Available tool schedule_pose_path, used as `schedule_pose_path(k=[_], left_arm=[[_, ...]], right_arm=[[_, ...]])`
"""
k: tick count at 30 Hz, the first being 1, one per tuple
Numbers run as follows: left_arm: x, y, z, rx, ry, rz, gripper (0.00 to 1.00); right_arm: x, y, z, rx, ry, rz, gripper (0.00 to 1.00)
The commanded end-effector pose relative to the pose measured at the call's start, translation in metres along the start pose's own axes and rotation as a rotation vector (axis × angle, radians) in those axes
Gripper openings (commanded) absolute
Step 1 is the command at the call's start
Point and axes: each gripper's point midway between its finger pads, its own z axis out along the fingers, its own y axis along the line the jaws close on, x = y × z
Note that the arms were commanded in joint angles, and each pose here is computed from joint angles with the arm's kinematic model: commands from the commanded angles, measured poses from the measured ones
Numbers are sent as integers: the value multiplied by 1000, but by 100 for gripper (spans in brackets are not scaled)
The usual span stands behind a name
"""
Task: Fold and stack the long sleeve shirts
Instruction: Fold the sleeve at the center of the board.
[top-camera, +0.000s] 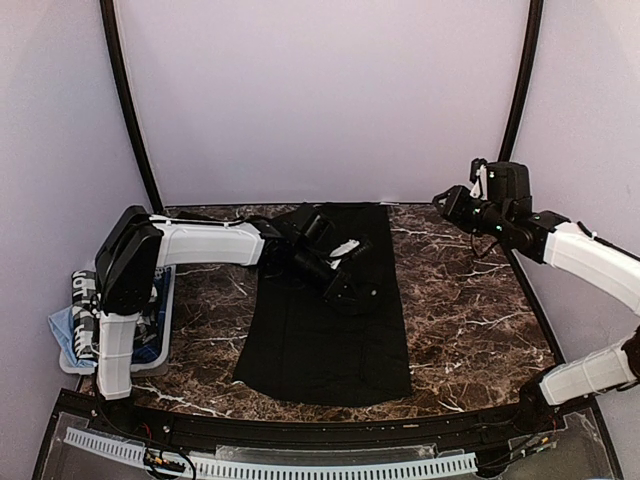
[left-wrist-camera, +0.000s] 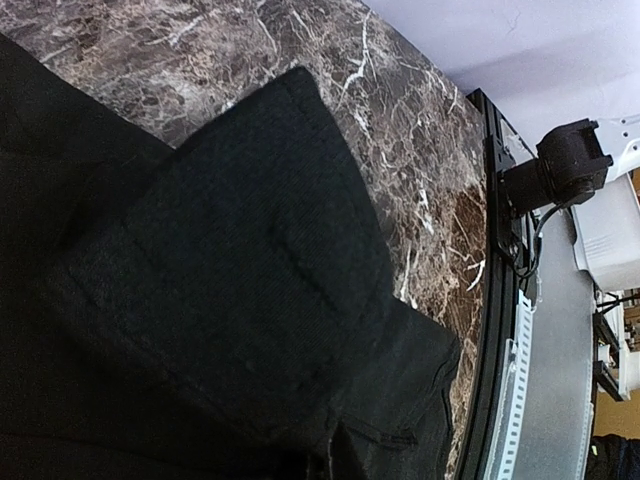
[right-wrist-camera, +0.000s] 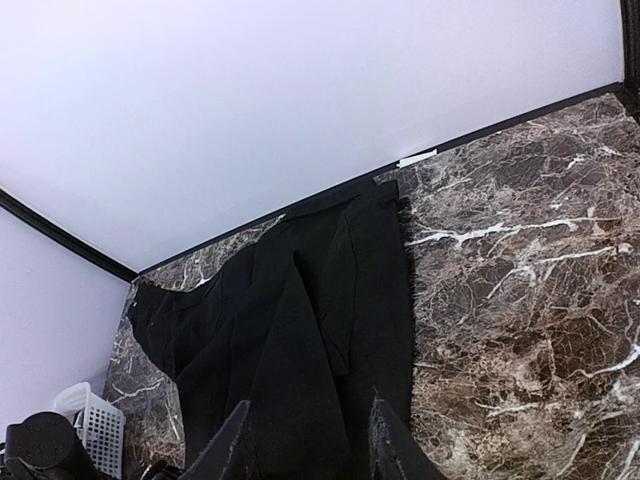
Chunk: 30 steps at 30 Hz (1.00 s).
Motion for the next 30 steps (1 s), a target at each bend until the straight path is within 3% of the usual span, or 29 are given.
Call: schedule_pose_path(k=[1,9,25,29,30], left_arm=[[14,-16,8,34,75,25,1],[27,-36,30,57,123,59,1],[33,-34,46,58,156,57,6],[35,-41,47,87,164,67,20],[36,-43,47,92,170,69,31]], right_arm=[[8,0,-7,10,-3,-27,36],[38,-1,-12,38,54,-64,36],[65,-8,-18,57,116,-68,36],[71,-10,-18,61,143,-72,36],[74,-10,-18,61,152,-73,36]])
